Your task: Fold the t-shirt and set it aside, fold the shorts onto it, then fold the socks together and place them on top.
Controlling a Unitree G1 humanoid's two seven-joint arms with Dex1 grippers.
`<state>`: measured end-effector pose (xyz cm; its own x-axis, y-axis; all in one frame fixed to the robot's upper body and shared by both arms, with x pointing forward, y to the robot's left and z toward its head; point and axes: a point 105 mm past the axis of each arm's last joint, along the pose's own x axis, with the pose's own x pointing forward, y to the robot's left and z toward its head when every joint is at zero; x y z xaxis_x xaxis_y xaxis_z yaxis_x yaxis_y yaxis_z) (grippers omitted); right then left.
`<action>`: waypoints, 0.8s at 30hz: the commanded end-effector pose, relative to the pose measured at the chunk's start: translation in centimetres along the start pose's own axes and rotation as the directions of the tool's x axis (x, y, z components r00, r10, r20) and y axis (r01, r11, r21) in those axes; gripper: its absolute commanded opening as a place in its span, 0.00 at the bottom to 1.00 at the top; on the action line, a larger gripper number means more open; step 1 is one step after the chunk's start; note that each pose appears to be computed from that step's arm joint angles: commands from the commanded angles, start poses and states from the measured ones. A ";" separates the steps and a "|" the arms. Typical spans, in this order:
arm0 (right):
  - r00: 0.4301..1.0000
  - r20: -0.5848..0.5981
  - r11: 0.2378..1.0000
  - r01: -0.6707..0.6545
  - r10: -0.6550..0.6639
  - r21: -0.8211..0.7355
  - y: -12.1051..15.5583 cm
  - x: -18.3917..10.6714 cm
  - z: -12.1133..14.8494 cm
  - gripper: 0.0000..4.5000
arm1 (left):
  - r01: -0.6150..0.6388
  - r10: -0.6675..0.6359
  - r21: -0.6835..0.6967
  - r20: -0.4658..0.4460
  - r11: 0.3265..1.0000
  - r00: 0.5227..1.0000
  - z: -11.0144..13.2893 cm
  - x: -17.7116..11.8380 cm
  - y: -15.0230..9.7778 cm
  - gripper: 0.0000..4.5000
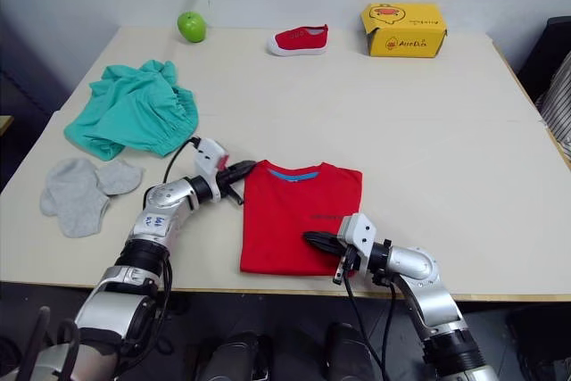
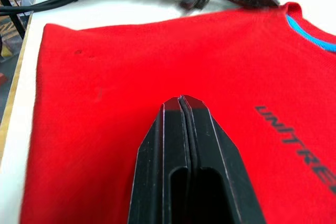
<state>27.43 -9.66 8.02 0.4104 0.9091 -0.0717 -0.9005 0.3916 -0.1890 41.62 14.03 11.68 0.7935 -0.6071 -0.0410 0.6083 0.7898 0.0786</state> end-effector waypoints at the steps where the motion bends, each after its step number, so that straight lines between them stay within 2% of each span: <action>1: 1.000 -0.014 1.000 -0.014 0.015 0.016 0.7 -0.6 -0.3 0.00 | -0.003 0.007 -0.035 0.115 0.999 0.993 2.1 -0.7 0.9 0.00; 3: 1.000 0.006 1.000 -0.015 0.015 0.020 0.8 -0.6 0.3 0.00 | 0.063 -0.059 -0.019 0.148 0.998 0.987 2.6 -1.3 0.2 0.00; 5: 0.999 0.038 1.000 -0.010 0.009 0.023 0.5 -0.4 1.4 0.00 | 0.233 -0.239 0.052 0.176 0.971 0.955 3.4 -2.5 -2.3 0.00; 7: 0.997 0.074 1.000 0.018 -0.019 0.019 -0.5 0.0 2.6 0.00 | 0.412 -0.426 0.115 0.150 0.904 0.892 3.2 -4.2 -5.8 0.00; 9: 0.996 0.083 0.999 0.039 -0.040 0.010 -1.4 0.3 3.0 0.00 | 0.498 -0.509 0.108 0.117 0.860 0.853 2.5 -5.4 -8.1 0.00; 11: 0.998 0.049 0.999 0.038 -0.036 -0.037 -2.2 0.6 2.7 0.00 | 0.553 -0.558 0.096 0.043 0.828 0.829 1.1 -6.2 -10.2 0.00; 14: 0.999 0.008 0.995 0.053 -0.052 -0.084 -3.7 0.7 1.7 0.00 | 0.547 -0.549 0.113 -0.019 0.829 0.836 -0.3 -6.4 -11.9 0.00; 18: 0.987 -0.019 0.982 0.154 -0.157 -0.109 -6.6 0.2 0.1 0.00 | 0.543 -0.530 0.166 -0.119 0.823 0.840 -2.7 -6.9 -13.1 0.00; 22: 0.941 -0.023 0.938 0.333 -0.336 -0.099 -11.1 -1.6 -0.5 0.00 | 0.450 -0.426 0.147 -0.166 0.881 0.889 -3.6 -6.9 -11.6 0.00; 24: 0.909 -0.032 0.907 0.413 -0.416 -0.081 -13.1 -2.7 -0.7 0.00 | 0.456 -0.425 0.151 -0.198 0.877 0.883 -4.0 -7.5 -11.2 0.00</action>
<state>37.54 -15.11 10.34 0.6864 0.7270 -0.0189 -0.6979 0.6512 -0.2982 28.95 8.82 8.18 0.4162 -0.8859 -0.2048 0.9037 0.3779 0.2015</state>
